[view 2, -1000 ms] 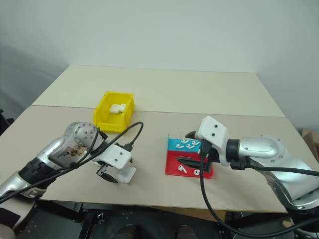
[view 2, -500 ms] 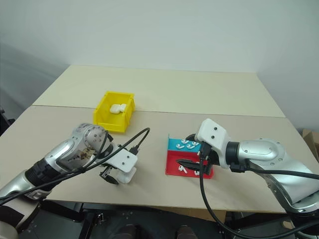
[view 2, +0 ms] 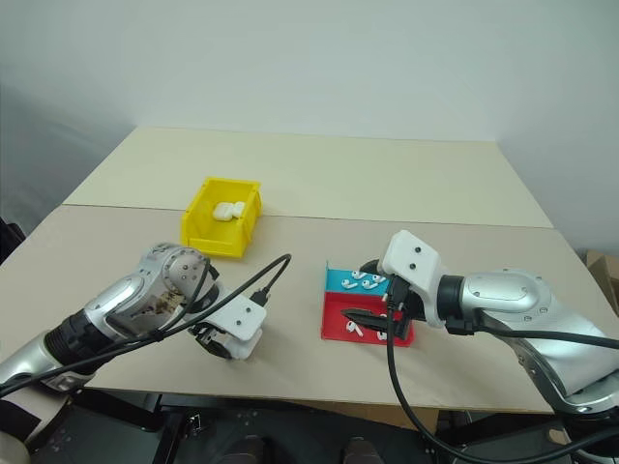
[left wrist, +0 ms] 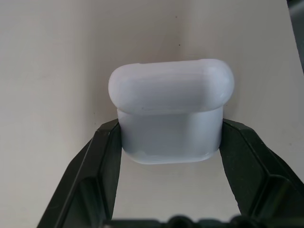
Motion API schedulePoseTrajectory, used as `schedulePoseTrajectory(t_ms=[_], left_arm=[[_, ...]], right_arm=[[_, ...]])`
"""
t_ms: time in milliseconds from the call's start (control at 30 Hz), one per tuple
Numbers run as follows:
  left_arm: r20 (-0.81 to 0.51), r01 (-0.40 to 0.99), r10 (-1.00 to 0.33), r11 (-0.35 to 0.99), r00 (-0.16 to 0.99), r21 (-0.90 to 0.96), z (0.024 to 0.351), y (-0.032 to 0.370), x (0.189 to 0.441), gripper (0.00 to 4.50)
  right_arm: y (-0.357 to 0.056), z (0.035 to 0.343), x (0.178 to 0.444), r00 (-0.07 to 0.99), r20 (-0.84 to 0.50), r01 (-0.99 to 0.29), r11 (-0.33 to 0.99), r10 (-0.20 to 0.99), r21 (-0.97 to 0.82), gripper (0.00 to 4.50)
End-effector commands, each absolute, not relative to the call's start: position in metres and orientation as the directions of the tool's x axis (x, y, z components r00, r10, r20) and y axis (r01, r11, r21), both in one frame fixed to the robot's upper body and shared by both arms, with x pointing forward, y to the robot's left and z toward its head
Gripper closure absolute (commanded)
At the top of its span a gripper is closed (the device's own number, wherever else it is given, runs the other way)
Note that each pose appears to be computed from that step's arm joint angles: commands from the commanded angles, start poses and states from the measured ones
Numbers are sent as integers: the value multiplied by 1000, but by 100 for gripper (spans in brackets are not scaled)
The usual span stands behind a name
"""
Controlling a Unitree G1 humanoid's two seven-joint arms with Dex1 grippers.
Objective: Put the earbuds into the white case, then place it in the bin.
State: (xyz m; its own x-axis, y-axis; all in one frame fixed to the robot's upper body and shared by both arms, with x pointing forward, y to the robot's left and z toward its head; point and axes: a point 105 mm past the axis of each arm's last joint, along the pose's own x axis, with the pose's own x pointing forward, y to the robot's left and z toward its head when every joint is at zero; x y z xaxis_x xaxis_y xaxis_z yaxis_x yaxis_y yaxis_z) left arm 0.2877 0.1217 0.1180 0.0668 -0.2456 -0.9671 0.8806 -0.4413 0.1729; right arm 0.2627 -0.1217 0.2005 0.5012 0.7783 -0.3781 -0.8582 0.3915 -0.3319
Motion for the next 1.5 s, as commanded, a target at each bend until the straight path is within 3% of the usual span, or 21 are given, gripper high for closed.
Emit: schedulePoseTrajectory(t_ms=[33, 167, 267, 367, 433, 500, 600, 667, 767, 1067, 1500], left_arm=[[-946, 890, -313, -404, 82, 211, 124, 125, 288, 171], [-808, 920, -581, -253, 103, 300, 155, 123, 294, 171], [-584, 933, -804, -114, 115, 340, 186, 125, 296, 171], [-347, 938, -930, -9, 119, 348, 210, 126, 293, 171], [-145, 940, -985, 37, 91, 340, 226, 126, 285, 171], [19, 955, -998, 65, 62, 290, 238, 125, 277, 171], [123, 973, -992, 46, 18, 227, 249, 123, 266, 171], [194, 976, -981, 45, 3, 211, 255, 120, 261, 171], [251, 974, -967, 9, -50, 228, 254, 116, 249, 171], [216, 971, -964, -112, -158, 214, 248, 109, 236, 171], [203, 968, -967, -107, -154, 227, 247, 109, 233, 171]], right_arm=[[-119, 210, 259, 512, -350, -845, 388, 784, -368, 0], [-123, 210, 259, 516, -354, -845, 395, 780, -362, 0], [-128, 211, 262, 521, -362, -843, 401, 773, -358, 0], [-131, 211, 264, 512, -386, -851, 392, 768, -350, 0], [-131, 208, 266, 485, -445, -871, 366, 753, -328, 0], [-129, 201, 269, 462, -504, -886, 352, 729, -304, 36], [-126, 191, 272, 432, -588, -902, 335, 684, -273, 123], [-122, 182, 275, 417, -658, -907, 329, 627, -262, 123], [-118, 171, 278, 378, -737, -914, 352, 560, -201, 123], [-109, 144, 286, 359, -824, -899, 399, 437, -180, 123], [-105, 128, 293, 368, -840, -882, 436, 399, -179, 123]])
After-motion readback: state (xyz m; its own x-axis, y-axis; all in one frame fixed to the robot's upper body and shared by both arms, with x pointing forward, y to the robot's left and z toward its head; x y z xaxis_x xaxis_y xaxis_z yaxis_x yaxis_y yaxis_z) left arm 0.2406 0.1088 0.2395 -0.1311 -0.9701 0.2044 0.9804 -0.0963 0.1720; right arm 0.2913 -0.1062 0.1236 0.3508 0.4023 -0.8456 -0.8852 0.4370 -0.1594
